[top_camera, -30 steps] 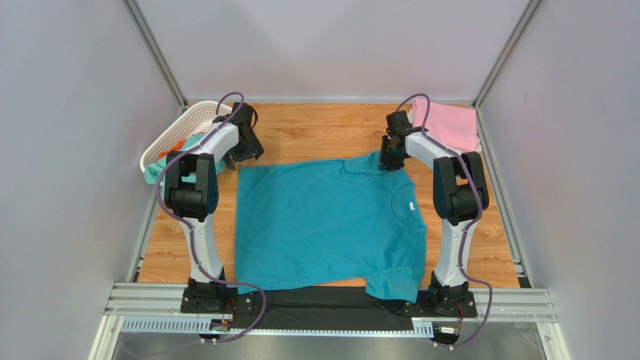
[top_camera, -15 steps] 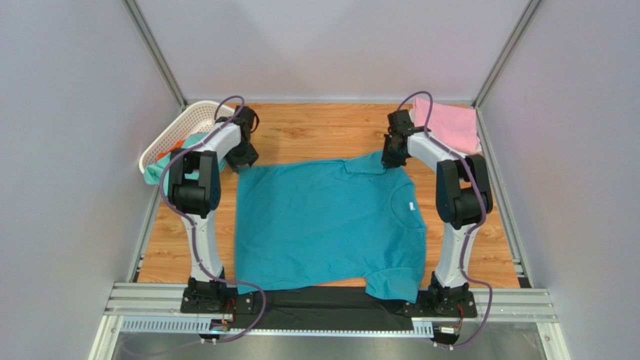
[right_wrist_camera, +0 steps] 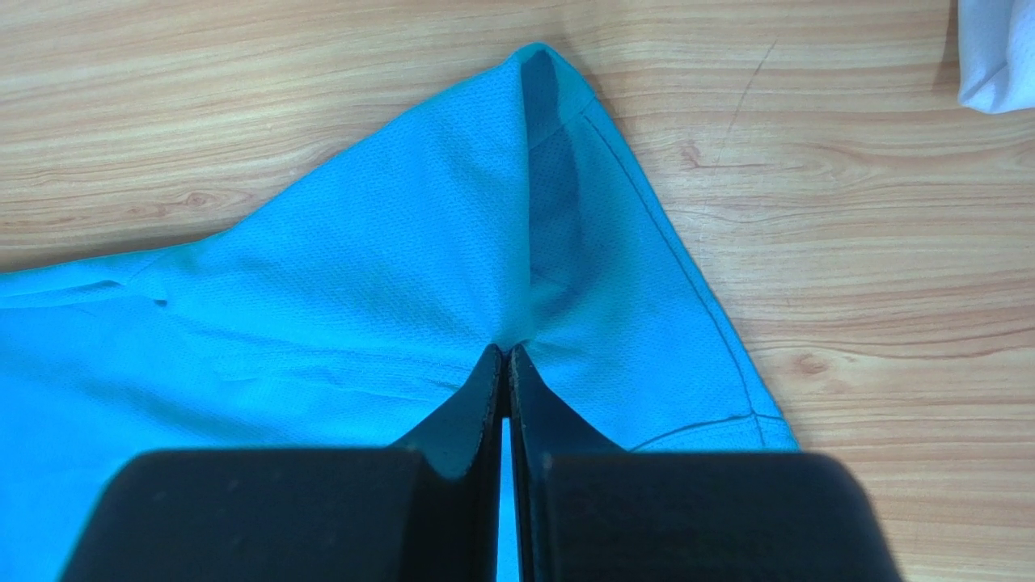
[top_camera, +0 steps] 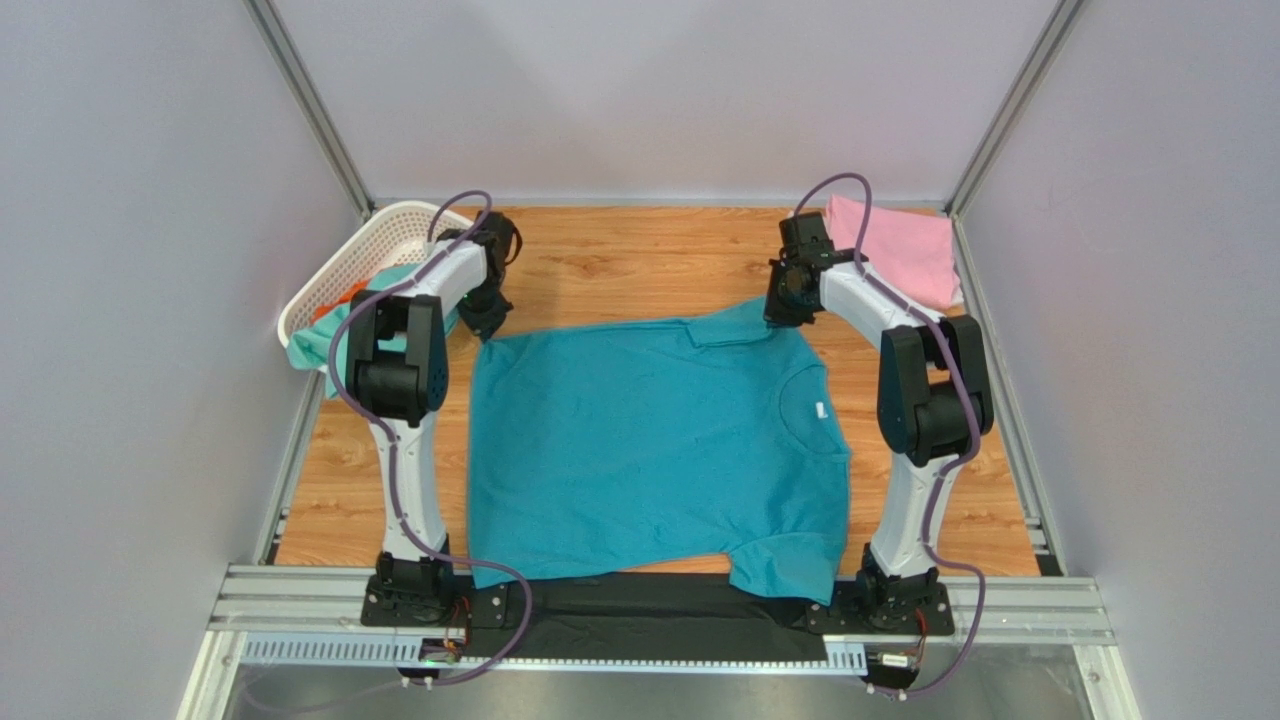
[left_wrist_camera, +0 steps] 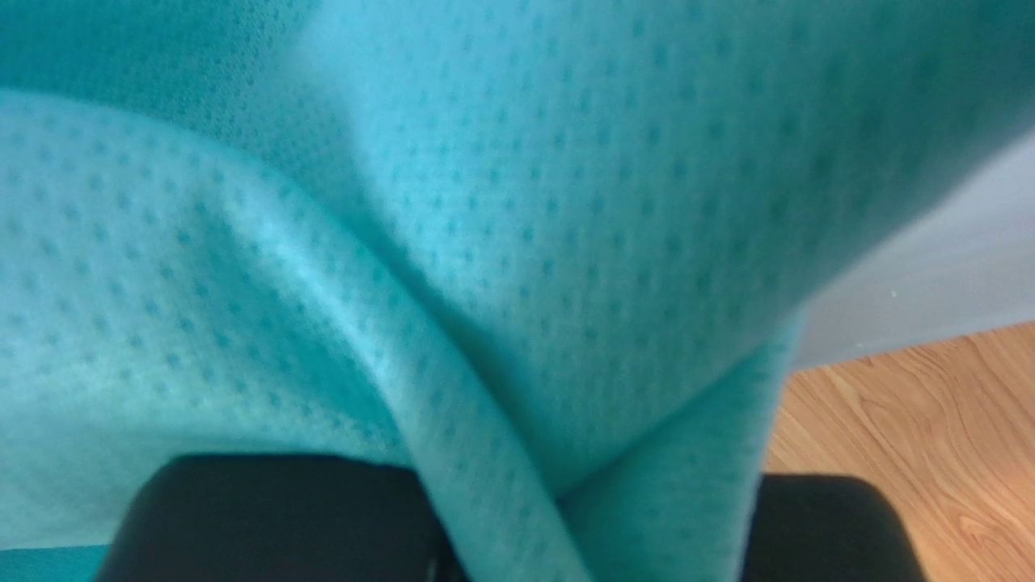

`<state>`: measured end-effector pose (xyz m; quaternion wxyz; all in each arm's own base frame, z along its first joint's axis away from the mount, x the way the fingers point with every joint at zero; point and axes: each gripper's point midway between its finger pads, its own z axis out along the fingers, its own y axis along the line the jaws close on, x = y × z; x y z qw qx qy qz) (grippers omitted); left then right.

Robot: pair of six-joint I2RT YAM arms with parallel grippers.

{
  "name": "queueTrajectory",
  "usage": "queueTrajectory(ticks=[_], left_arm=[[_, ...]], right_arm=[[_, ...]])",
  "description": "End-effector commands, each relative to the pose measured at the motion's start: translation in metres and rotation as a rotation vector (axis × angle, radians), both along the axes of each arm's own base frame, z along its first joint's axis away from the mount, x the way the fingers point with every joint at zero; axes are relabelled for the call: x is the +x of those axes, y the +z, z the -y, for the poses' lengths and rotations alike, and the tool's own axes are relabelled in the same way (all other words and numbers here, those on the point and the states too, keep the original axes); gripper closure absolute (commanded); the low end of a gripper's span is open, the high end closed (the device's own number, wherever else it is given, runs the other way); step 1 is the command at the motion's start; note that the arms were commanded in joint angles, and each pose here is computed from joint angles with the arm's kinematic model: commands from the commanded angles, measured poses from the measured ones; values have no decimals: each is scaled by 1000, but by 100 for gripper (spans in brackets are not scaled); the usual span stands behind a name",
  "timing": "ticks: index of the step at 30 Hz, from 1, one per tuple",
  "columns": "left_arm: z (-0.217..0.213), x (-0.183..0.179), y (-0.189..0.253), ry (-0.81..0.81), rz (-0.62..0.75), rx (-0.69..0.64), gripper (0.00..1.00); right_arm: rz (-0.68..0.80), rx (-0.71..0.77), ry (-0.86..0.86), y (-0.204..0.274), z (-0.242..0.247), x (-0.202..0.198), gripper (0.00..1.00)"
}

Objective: Fold and stack the t-shirts
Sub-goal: Flatten the tshirt out, then fold the tshirt

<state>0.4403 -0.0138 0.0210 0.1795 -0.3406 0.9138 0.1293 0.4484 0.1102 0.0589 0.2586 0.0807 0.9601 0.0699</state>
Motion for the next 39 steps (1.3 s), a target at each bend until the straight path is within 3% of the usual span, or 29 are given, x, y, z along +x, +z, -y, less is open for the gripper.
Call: queueTrajectory(ticks=[1, 13, 17, 30, 39], left_arm=[[-7, -4, -5, 21, -36, 21, 100], [8, -14, 46, -36, 52, 15, 100], [5, -37, 68, -19, 87, 41, 100], [11, -109, 76, -1, 99, 41, 100], [15, -143, 61, -5, 60, 30, 100]], right_arm=[[73, 7, 14, 20, 0, 10, 100], [128, 16, 15, 56, 5, -8, 100], [157, 27, 8, 82, 9, -33, 100], [115, 48, -30, 96, 28, -136, 100], [13, 94, -28, 75, 28, -197, 100]])
